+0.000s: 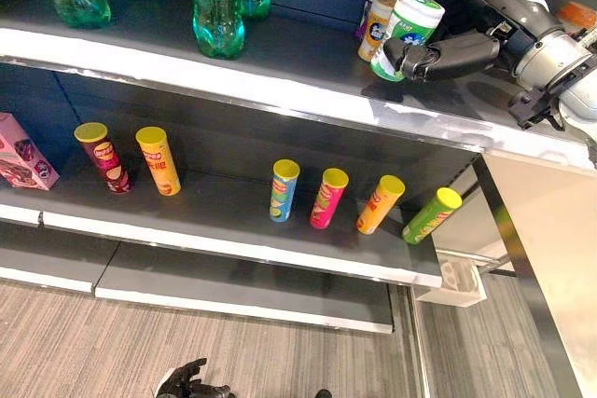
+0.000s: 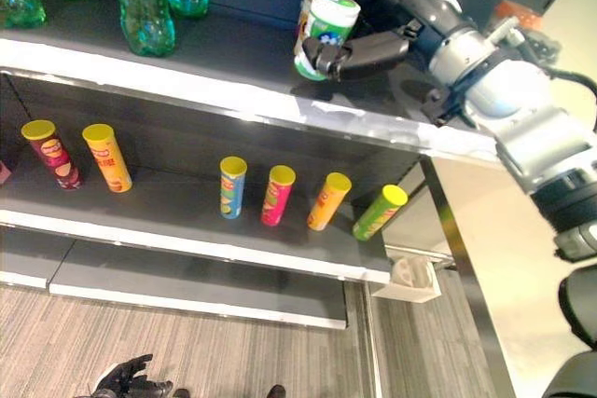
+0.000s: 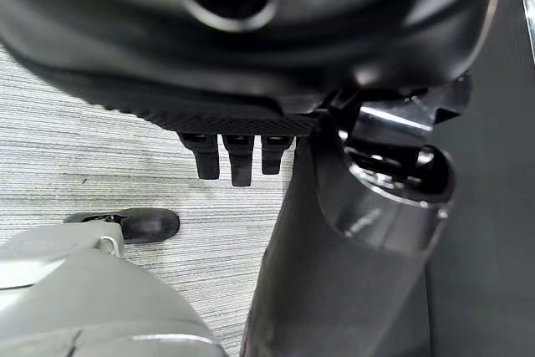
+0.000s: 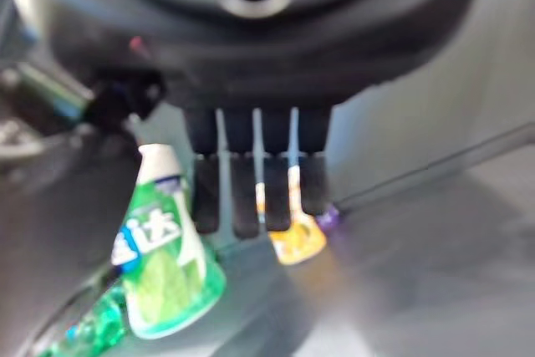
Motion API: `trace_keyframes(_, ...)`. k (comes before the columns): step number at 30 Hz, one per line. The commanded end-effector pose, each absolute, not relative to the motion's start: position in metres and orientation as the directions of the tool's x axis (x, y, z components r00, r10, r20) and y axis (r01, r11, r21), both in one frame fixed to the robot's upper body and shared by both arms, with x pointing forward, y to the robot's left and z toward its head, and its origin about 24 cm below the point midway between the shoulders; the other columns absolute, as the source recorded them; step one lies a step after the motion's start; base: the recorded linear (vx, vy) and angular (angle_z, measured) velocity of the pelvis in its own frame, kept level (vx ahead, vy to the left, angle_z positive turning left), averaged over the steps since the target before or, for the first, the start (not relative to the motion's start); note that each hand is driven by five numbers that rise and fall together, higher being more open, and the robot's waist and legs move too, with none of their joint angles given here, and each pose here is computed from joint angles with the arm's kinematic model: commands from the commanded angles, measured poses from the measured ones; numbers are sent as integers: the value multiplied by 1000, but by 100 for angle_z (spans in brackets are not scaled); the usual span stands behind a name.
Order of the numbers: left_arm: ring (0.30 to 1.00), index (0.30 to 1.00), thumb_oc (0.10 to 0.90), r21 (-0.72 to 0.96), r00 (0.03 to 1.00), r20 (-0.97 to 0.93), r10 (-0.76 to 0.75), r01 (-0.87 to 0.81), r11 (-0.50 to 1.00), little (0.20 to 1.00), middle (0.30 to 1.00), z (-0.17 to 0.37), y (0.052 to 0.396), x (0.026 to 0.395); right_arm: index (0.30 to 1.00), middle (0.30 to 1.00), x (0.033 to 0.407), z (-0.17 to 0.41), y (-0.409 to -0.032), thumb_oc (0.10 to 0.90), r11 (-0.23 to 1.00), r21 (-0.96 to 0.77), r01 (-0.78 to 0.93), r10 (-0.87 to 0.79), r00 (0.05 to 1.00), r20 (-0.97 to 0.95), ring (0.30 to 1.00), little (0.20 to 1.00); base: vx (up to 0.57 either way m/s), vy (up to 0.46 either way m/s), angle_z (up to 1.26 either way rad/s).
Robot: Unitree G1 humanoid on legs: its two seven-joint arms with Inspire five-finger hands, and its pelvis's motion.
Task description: Put the goods on the table back onto the shelves and tidy them up.
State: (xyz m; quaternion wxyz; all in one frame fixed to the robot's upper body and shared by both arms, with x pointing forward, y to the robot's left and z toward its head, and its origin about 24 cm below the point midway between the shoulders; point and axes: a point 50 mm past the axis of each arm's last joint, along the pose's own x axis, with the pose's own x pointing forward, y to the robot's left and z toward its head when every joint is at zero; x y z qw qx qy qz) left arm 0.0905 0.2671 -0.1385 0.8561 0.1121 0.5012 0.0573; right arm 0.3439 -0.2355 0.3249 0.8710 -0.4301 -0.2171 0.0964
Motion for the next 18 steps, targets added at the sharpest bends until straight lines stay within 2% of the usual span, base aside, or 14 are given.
trace_keyframes(1, 900, 900, 800, 329, 533, -806, 256, 46, 943, 900, 900, -127, 289, 98, 300, 300, 333, 381, -243, 400, 638, -747, 188, 305, 828, 470, 300, 300, -1, 8, 4)
trace_keyframes(18, 900, 900, 800, 334, 534, -801, 272, 21, 942, 900, 900, -126, 291, 97, 300, 300, 338, 372, -239, 400, 595, -786, 168, 318, 849, 422, 300, 300, 3, 2, 2)
